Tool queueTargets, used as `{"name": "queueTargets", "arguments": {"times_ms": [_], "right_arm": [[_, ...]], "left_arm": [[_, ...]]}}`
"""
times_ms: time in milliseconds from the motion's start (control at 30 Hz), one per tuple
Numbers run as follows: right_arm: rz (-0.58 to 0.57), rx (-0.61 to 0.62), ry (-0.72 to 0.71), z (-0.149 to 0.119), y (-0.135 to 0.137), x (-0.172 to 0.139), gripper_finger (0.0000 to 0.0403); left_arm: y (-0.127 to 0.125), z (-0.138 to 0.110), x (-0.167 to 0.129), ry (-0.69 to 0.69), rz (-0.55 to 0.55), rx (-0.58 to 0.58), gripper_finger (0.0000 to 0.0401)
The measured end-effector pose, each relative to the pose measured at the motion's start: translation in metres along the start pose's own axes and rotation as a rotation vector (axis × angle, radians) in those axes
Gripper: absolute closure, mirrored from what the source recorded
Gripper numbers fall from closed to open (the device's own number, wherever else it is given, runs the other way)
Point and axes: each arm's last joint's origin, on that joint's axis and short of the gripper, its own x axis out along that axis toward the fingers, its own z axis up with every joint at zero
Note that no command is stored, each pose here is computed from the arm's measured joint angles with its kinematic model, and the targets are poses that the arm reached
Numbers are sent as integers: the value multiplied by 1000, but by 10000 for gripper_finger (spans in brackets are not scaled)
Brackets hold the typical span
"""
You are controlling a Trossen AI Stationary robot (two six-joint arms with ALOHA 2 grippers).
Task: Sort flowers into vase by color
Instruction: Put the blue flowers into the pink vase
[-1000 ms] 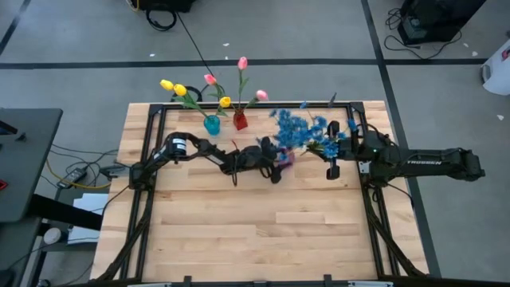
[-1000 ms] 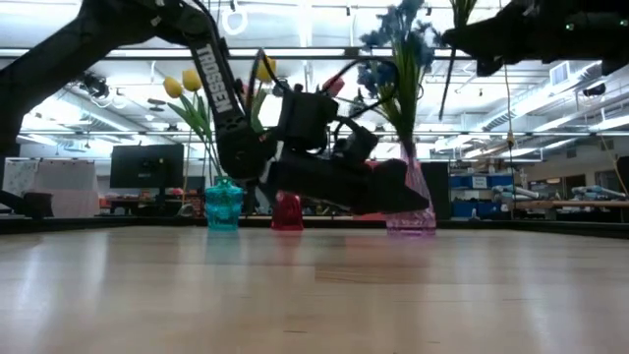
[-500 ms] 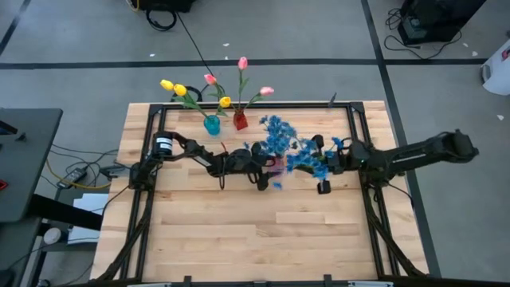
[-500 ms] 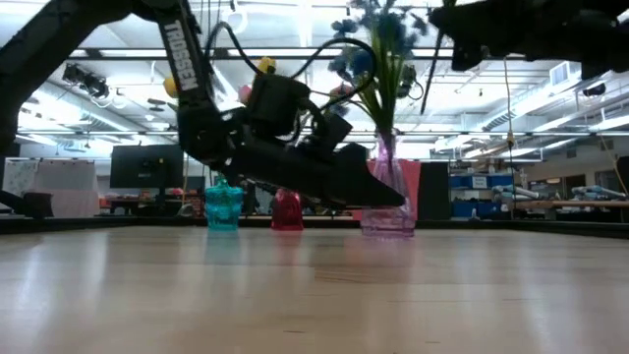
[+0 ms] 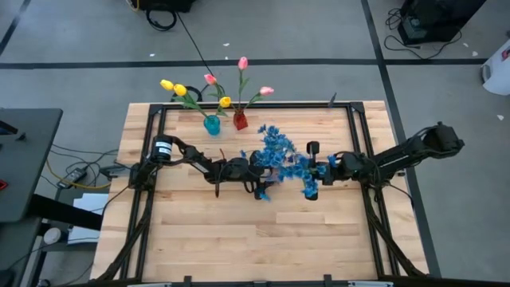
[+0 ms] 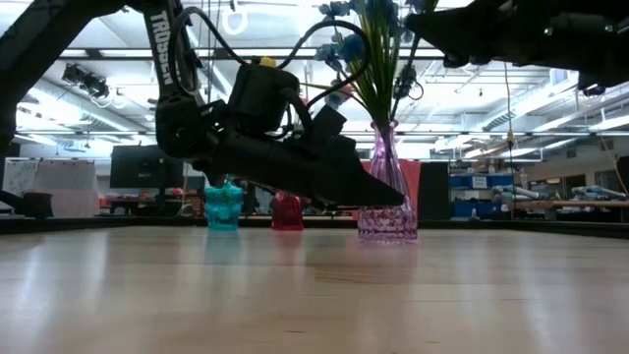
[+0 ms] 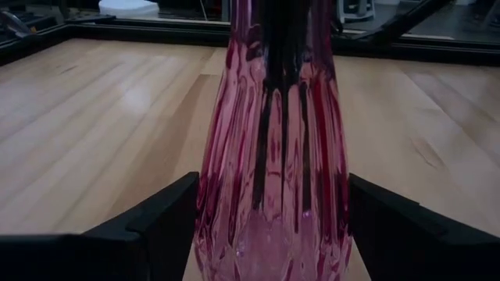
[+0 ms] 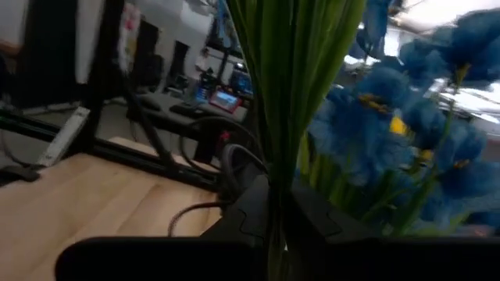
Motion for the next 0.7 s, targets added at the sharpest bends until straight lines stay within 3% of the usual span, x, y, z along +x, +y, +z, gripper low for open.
{"name": "queueTargets", "arguments": {"times_ms": [367,700], "right_arm": [[-44,20,-19,8,-4,-2,367],[-8,14,58,7,-4,5,367]], "left_arm": [[0,0,0,1,0,3,106],[0,0,0,-10,-2,8,106]]}}
